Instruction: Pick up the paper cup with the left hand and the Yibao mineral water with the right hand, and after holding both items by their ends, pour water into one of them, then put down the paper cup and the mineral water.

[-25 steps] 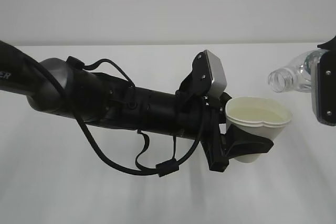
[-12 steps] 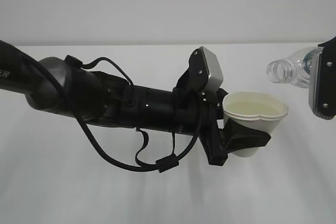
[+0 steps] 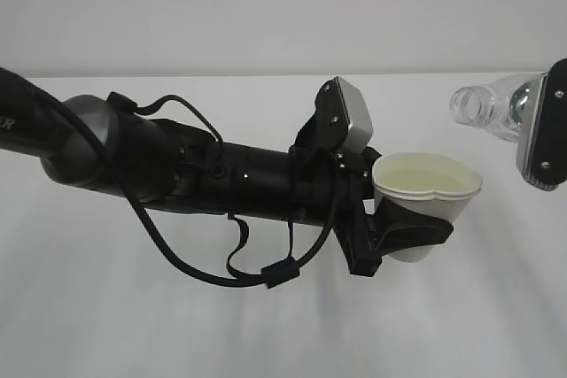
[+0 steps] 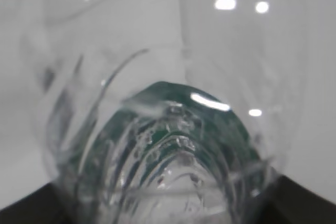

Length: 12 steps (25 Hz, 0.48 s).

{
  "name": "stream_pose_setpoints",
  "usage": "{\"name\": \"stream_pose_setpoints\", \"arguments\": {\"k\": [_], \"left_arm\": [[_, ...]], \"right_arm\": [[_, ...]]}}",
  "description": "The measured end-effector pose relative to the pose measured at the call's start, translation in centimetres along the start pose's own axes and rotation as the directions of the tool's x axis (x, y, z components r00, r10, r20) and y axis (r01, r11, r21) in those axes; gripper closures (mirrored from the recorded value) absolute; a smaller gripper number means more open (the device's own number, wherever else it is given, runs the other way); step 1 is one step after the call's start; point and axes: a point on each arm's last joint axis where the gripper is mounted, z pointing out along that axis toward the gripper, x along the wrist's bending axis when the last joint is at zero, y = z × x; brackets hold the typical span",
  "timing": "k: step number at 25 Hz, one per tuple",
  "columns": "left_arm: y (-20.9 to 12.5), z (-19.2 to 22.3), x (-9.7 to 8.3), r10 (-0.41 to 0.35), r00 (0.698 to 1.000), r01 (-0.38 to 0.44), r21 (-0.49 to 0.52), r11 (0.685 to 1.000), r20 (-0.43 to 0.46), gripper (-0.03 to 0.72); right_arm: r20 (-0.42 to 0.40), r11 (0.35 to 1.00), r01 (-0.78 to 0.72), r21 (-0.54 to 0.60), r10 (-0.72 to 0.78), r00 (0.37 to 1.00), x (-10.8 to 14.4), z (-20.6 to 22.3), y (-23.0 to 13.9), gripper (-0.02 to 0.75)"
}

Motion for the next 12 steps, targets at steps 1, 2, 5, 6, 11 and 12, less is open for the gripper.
{"name": "stream_pose_setpoints", "arguments": {"k": [1,2,5,6,11,12], "left_arm": [[0.0,0.0,0.0,0.000,1.000,0.000,0.000,1.000,0.000,0.274],[0.0,0.0,0.0,0.000,1.000,0.000,0.000,1.000,0.000,0.274],[0.0,-0.1,0.1,-0.001,1.000,0.001,0.000,1.000,-0.002,0.274],[0.0,-0.1,0.2,-0.001,1.000,0.001,0.000,1.000,-0.005,0.274],[-0.1,-1.0,1.2,-0.009,0.999,0.009,-0.008,1.000,-0.033,0.276],[-0.1,-1.2,1.5,-0.011,0.999,0.011,-0.011,1.000,-0.039,0.277]], "right_arm": [[-0.001,1.000,-0.009,-0.002,0.009,1.000,0.0,0.0,0.0,0.282],[-0.001,1.000,-0.024,-0.002,0.024,1.000,0.0,0.0,0.0,0.282],[-0.003,0.998,-0.062,-0.005,0.062,0.998,0.0,0.0,0.0,0.282],[-0.004,0.997,-0.072,-0.006,0.072,0.997,0.0,0.0,0.1,0.282],[-0.007,0.996,-0.092,-0.012,0.092,0.996,0.1,0.0,0.1,0.282],[-0.008,0.995,-0.100,-0.014,0.100,0.995,0.1,0.0,0.1,0.282]]}}
